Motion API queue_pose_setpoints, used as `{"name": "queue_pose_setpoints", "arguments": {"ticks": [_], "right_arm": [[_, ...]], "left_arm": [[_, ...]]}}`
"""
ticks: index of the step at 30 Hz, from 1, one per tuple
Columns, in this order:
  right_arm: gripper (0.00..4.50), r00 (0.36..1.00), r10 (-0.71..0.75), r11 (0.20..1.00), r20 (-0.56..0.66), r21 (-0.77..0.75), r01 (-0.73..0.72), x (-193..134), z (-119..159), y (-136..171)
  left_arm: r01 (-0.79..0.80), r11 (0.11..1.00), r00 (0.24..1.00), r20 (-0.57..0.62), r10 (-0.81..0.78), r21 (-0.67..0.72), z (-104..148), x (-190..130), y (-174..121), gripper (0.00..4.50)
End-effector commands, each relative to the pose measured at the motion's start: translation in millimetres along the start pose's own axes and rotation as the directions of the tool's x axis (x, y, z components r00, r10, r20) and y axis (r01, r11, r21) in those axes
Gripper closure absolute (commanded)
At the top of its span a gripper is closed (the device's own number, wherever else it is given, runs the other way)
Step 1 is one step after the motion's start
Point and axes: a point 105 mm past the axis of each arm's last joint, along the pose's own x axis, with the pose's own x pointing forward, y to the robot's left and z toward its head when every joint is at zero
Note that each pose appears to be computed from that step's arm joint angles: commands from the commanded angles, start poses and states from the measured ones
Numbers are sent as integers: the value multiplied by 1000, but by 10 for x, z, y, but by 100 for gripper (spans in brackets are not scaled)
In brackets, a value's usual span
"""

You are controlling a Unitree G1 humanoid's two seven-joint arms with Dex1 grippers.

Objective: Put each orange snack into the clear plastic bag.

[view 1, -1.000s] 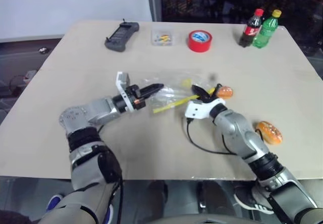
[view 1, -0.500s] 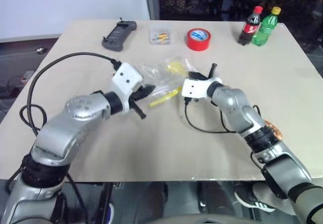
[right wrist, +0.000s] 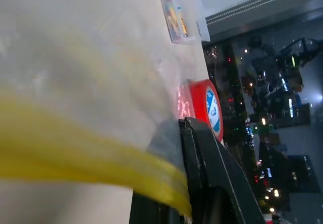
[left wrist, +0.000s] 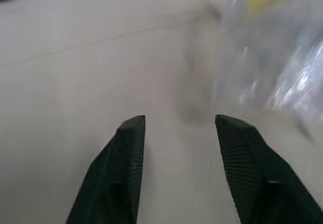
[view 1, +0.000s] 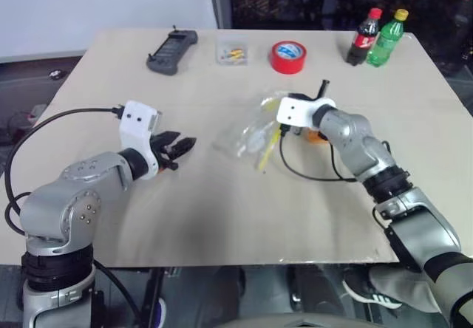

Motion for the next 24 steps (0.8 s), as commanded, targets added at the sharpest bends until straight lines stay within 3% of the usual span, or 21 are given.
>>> {"name": "queue_pose_setpoints", "arguments": {"ticks": [1, 3, 6, 17, 22, 24], "right_arm": [[450, 999, -35, 999, -2, 15, 35, -23, 12, -166], [450, 999, -24, 999, -39, 39, 25, -24, -53, -161], [450, 997, -23, 993, -73, 115, 31, -7, -77, -171], [450, 995, 10, 980, -99, 201, 10, 33, 0, -225], [450, 994, 20, 978, -106, 210, 3, 43, 24, -242], [450, 994, 24, 973, -103, 231, 0, 60, 65, -245]], "left_arm": [[-35, 937, 997, 82, 6, 349, 164, -116, -149, 242], [12, 839, 992, 96, -77, 544, 153, -131, -412, 242], [51, 748, 985, 91, -148, 662, 96, -100, -648, 242], [82, 688, 975, 85, -205, 721, -90, 296, -1082, 242], [41, 641, 975, 110, -194, 767, -39, 400, -1200, 23], [50, 617, 974, 99, -206, 785, -48, 471, -1267, 23]]}}
